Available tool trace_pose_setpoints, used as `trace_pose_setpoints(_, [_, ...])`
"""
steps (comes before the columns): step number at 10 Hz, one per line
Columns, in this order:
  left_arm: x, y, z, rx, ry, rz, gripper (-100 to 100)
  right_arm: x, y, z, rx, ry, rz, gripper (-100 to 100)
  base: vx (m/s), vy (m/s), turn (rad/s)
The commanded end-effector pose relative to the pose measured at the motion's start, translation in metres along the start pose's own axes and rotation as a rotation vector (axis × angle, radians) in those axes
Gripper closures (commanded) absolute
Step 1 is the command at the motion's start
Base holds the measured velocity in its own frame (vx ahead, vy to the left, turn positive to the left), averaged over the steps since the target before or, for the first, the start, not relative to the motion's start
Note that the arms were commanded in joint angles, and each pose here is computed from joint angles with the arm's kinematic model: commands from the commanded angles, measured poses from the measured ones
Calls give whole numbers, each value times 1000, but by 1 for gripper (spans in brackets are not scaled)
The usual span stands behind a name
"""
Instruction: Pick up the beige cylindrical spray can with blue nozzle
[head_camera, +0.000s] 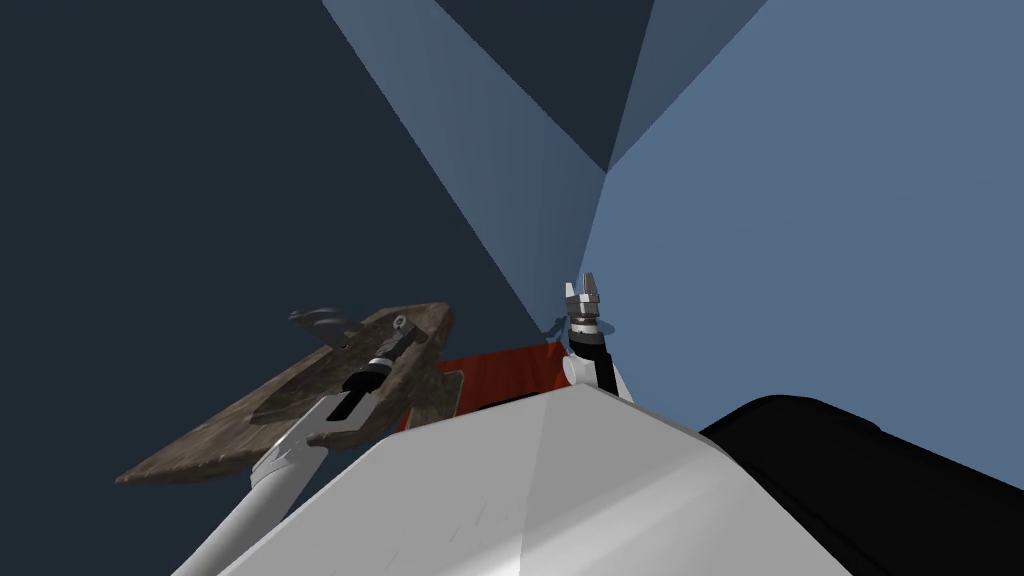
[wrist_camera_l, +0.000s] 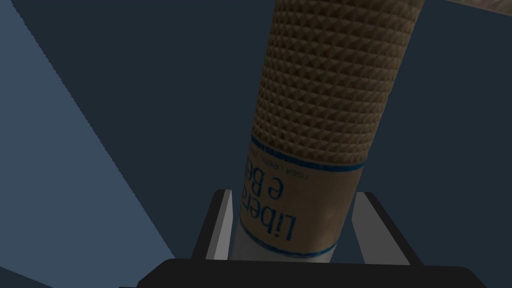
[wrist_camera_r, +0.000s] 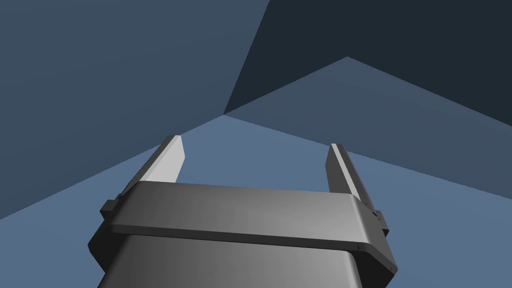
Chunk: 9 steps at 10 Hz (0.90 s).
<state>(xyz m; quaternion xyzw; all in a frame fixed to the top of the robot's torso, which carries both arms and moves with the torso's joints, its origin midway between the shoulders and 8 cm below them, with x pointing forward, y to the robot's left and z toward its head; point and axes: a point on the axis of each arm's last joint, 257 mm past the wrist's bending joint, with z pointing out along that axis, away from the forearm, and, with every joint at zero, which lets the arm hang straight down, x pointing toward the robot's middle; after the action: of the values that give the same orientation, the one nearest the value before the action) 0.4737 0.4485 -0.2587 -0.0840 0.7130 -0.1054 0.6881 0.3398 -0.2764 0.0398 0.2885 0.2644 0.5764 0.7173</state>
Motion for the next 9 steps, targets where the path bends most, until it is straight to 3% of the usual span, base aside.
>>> trace_pose_setpoints(1, [4,-2,-13,2,11,0,100,0,0,0,0,0,0,0,42,17,5])
trace_pose_setpoints(3, [-5,-12,-10,23,-6,3,100,0,0,0,0,0,0,0,-3,1,8])
trace_pose_setpoints(4, [1,-2,-24,-25,1,0,100,0,0,0,0,0,0,0,70,26,0])
trace_pose_setpoints(6, [2,-8,-37,-14,7,4,100,0,0,0,0,0,0,0,76,41,7])
trace_pose_setpoints(8, [-9,-22,-35,14,-14,9,100,0,0,0,0,0,0,0,-3,2,6])
trace_pose_setpoints(9, [-4,-9,-52,-40,-5,11,100,0,0,0,0,0,0,0,67,33,-1])
